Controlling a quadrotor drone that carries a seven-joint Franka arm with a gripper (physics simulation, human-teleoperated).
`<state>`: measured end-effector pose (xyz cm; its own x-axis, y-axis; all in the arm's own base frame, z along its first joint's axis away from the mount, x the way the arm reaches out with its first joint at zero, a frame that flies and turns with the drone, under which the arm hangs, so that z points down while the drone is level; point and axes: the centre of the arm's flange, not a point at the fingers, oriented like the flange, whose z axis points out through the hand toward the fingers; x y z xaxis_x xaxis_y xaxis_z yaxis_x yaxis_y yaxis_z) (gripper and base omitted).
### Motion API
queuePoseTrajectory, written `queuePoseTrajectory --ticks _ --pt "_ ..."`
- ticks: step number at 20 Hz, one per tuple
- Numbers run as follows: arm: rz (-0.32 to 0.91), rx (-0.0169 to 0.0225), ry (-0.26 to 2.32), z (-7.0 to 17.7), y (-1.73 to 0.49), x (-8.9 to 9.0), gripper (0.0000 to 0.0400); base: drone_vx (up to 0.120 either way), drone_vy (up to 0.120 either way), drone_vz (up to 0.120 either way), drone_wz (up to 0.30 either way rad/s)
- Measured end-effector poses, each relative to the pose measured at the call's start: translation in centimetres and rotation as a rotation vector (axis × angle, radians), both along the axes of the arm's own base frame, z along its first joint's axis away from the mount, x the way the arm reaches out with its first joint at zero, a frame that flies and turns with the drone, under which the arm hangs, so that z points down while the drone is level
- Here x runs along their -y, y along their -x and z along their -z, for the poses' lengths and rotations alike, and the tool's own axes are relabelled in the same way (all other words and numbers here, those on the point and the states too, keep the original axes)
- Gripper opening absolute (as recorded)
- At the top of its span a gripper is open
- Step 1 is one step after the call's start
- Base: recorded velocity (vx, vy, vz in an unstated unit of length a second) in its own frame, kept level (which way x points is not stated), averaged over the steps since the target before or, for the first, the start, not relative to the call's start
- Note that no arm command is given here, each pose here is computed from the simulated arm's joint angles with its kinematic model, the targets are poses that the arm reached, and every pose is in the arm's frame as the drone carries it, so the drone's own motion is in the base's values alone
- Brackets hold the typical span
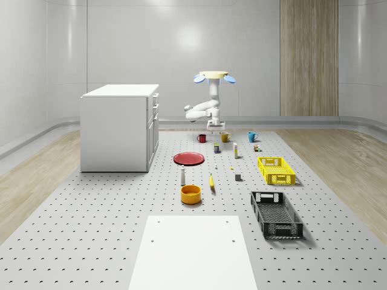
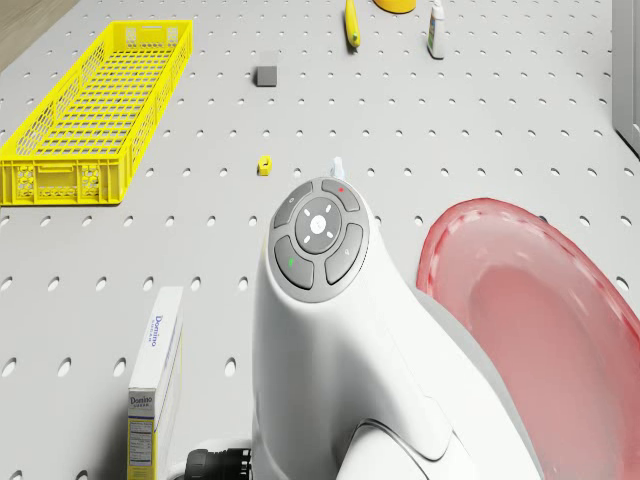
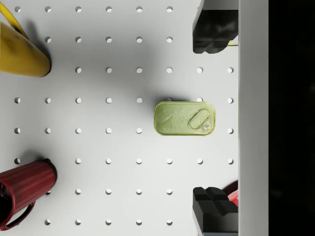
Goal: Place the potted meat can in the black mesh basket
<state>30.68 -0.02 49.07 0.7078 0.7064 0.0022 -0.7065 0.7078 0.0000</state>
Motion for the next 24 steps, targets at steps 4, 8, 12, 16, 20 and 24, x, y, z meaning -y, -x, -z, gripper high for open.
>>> queuePoseTrajectory --ticks 4,8,12,16,20,24 --pt "0.000 0.0000 0.000 0.0 0.00 0.0 0.0400 0.000 0.000 -0.120 0.000" --pt "0.000 0.0000 0.000 0.0 0.00 0.0 0.0400 0.060 0.000 -0.120 0.000" --pt "0.000 -0.0001 0.000 0.0 0.00 0.0 0.0400 0.000 0.000 -0.120 0.000" --pt "0.000 -0.0001 0.000 0.0 0.00 0.0 0.0400 0.000 0.000 -0.100 0.000" --pt "0.000 -0.0001 0.000 -0.9 0.00 0.0 0.0400 0.000 0.000 0.000 0.000" --pt "0.000 0.0000 0.000 -2.2 0.00 0.0 0.0400 0.000 0.000 0.000 0.000"
